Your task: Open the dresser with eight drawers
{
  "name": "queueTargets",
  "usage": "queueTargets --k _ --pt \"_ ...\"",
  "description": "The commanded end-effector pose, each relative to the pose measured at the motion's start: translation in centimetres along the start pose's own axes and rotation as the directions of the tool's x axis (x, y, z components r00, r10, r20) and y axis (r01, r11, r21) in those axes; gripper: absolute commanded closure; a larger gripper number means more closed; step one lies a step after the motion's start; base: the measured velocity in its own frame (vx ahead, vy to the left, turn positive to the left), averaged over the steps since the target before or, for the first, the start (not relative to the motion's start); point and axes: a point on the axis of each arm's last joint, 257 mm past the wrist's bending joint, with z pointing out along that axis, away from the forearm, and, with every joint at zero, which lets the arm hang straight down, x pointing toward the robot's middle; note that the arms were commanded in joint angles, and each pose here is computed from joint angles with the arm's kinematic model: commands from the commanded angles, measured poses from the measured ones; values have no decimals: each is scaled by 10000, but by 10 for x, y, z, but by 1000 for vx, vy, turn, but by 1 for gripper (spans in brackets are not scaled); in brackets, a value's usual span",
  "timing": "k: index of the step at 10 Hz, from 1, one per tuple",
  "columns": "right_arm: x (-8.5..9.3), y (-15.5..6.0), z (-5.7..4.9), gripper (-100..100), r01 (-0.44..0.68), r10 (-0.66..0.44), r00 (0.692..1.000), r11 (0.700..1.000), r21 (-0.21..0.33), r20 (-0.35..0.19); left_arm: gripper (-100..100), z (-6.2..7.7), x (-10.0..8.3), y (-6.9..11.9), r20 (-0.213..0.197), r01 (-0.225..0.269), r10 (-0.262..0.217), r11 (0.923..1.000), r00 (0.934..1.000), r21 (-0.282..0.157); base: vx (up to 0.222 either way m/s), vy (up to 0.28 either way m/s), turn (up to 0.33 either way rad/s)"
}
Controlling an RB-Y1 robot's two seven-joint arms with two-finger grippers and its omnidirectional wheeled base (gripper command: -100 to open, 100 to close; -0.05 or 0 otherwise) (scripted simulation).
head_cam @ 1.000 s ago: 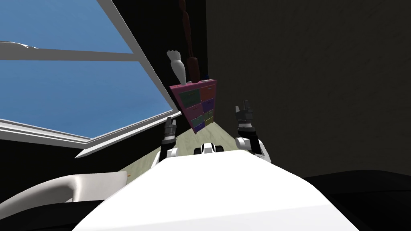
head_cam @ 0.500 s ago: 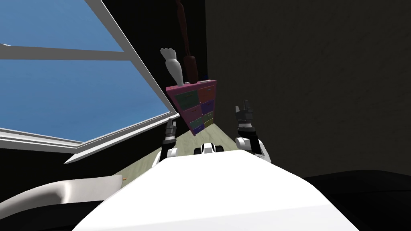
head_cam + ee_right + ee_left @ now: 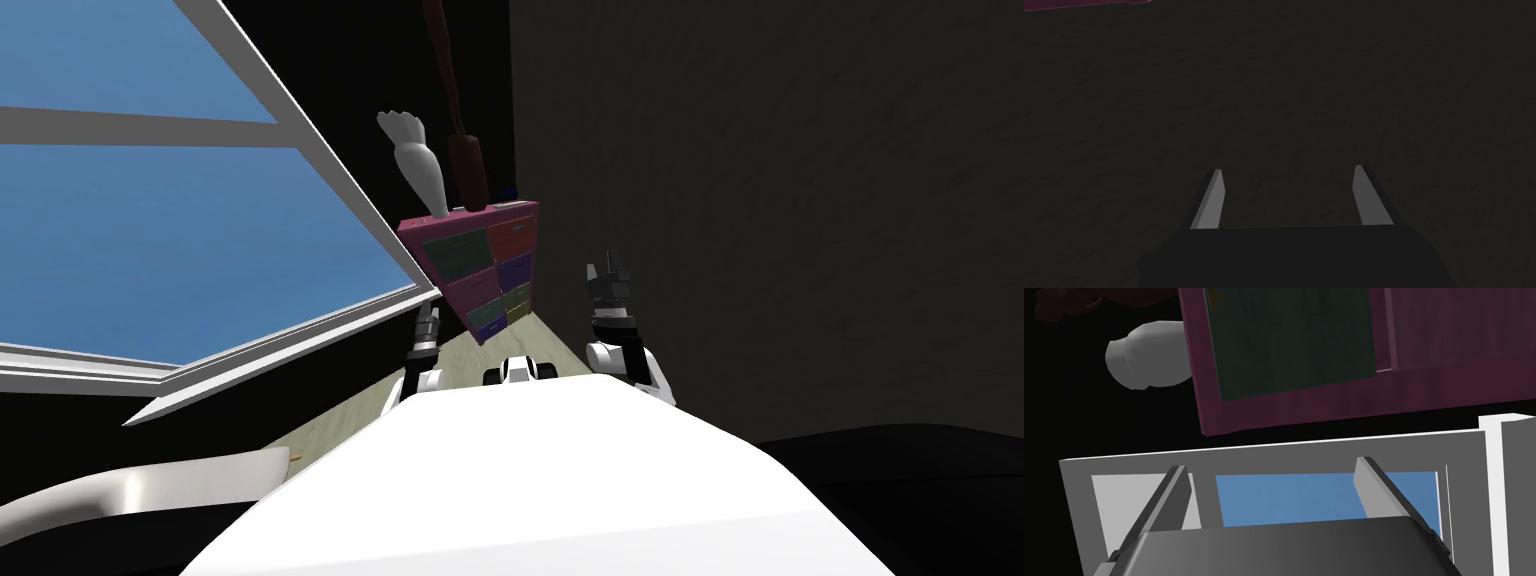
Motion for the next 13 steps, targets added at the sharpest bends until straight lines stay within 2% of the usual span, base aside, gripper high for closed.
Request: queueTargets --k 1,7,10,13 --pt "0 0 0 0 1 -1 10000 10000 0 0 -100 -4 -6 20 92 -26 29 9995 10000 -316 123 -69 37" --pt "0 0 0 0 1 -1 10000 10000 0 0 -100 -14 -16 68 520 144 -83 9929 9986 -1184 150 -92 41" --pt "0 0 0 0 -1 1 10000 10000 -1 0 -100 -22 -18 92 841 394 -258 9857 9961 -1640 140 -123 43" --pt "0 0 0 0 1 -1 10000 10000 0 -1 -100 -31 -12 112 1266 849 -597 9754 9902 -2035 137 -73 40"
